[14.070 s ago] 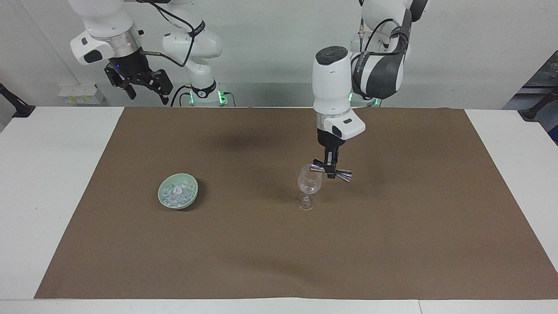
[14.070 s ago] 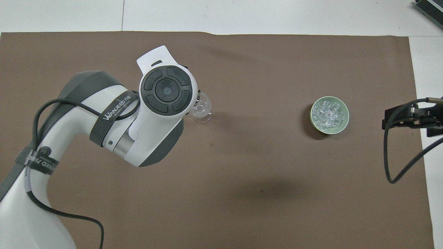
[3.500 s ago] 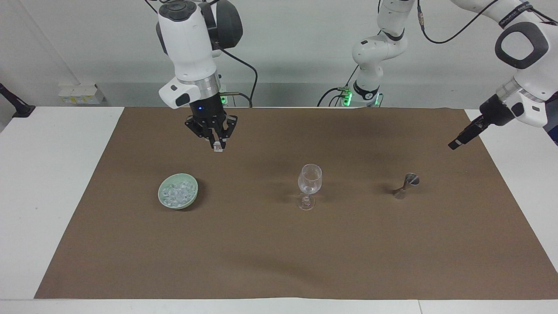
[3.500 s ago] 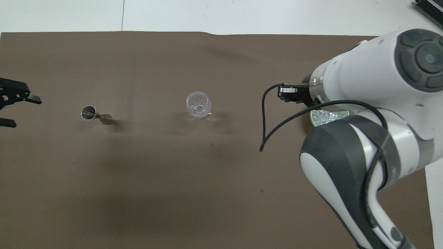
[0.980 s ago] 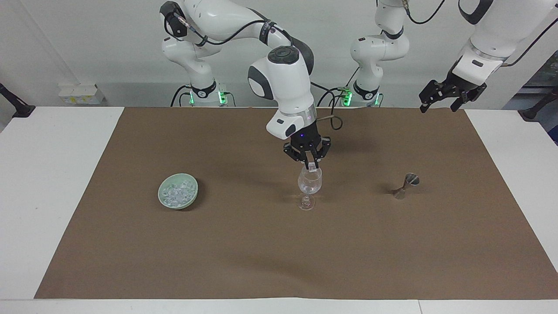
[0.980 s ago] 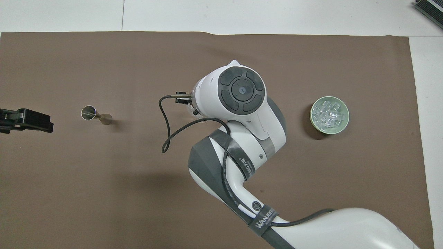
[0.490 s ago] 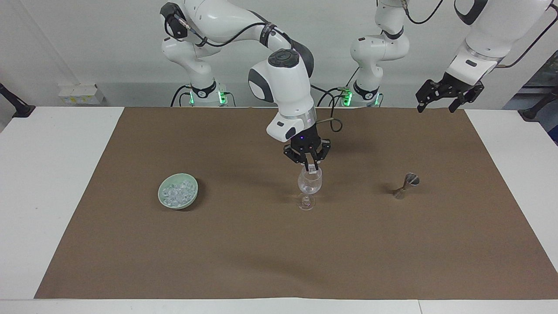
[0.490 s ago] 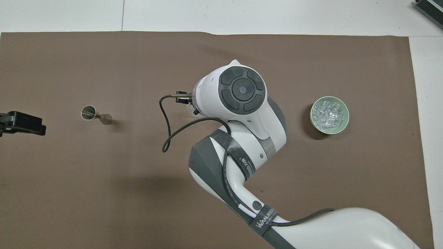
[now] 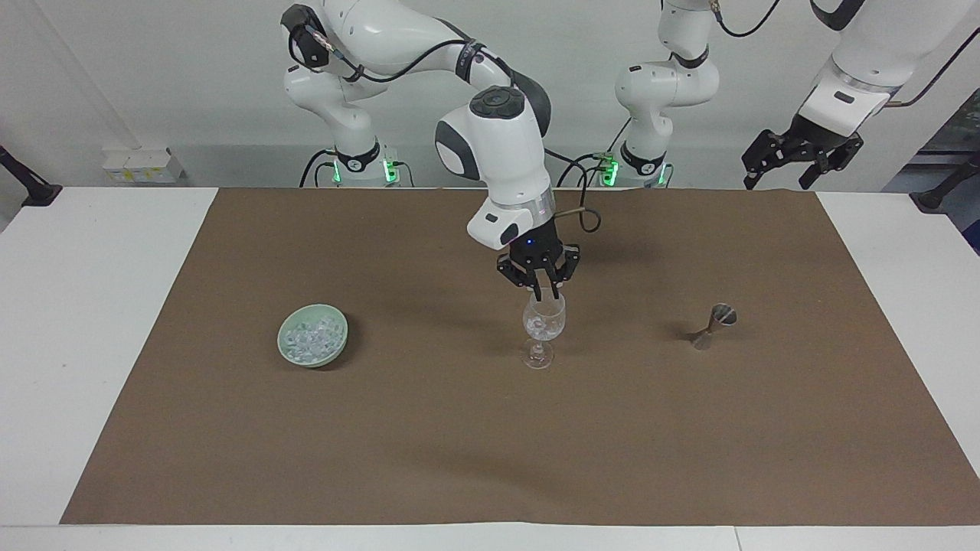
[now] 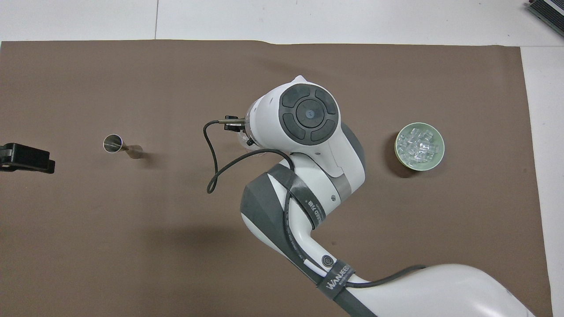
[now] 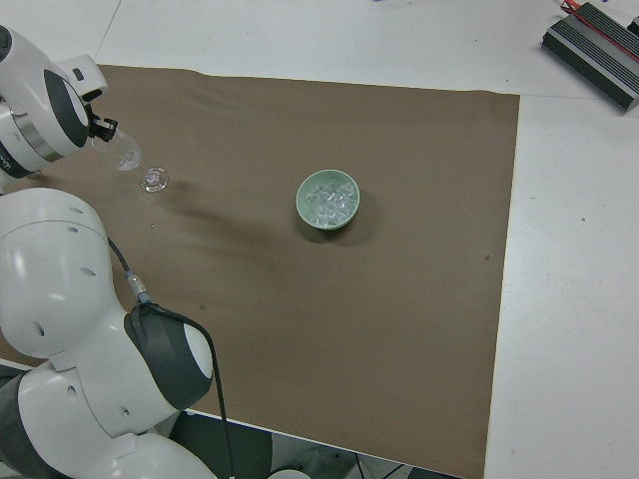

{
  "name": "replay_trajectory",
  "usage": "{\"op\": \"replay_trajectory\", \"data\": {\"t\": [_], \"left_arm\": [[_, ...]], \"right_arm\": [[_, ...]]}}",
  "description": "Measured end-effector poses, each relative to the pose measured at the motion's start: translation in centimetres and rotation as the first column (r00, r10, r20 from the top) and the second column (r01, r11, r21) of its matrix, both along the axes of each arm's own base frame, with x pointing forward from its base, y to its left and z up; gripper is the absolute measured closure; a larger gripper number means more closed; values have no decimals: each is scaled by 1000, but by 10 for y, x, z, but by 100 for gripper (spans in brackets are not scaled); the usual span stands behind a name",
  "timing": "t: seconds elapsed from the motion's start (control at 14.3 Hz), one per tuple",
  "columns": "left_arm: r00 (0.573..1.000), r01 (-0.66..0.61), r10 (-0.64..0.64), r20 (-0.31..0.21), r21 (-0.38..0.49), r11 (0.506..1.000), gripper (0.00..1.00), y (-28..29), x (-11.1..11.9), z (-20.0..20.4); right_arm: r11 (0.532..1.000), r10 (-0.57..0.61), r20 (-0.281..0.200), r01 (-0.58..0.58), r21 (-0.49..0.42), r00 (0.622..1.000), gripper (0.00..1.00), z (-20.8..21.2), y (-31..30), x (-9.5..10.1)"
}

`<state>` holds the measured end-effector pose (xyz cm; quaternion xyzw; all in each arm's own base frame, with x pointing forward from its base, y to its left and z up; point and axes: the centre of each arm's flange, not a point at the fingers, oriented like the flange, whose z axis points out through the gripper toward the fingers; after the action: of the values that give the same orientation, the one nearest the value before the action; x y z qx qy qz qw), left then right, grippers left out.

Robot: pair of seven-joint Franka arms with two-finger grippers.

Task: Pour wine and add ice with both arms
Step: 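Move the right gripper back to the ice bowl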

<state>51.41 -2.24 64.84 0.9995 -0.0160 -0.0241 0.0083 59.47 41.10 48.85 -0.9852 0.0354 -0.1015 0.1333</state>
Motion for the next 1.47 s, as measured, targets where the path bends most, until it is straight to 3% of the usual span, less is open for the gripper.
{"op": "replay_trajectory", "data": {"t": [0.35, 0.63, 0.7, 1.05, 1.47], "left_arm": [[1000, 0, 0, 1, 0, 1000, 0, 0, 0, 0], [1000, -2, 2, 1, 0, 1000, 0, 1, 0, 1], [1000, -3, 3, 1, 0, 1000, 0, 2, 0, 1], [1000, -5, 5, 1, 0, 1000, 0, 3, 0, 1], [1000, -5, 5, 1, 0, 1000, 0, 3, 0, 1]], "right_arm": [[1000, -20, 24, 19, 13, 1000, 67, 15, -10, 7], [993, -118, 52, 118, 3, 992, 63, 64, -80, 26], [991, -132, 47, 133, -11, 990, 58, 74, -93, 24], [980, -163, 23, 165, -108, 986, 1, 110, -172, 11], [960, -202, -51, 188, -206, 978, 0, 142, -242, -11]]}}
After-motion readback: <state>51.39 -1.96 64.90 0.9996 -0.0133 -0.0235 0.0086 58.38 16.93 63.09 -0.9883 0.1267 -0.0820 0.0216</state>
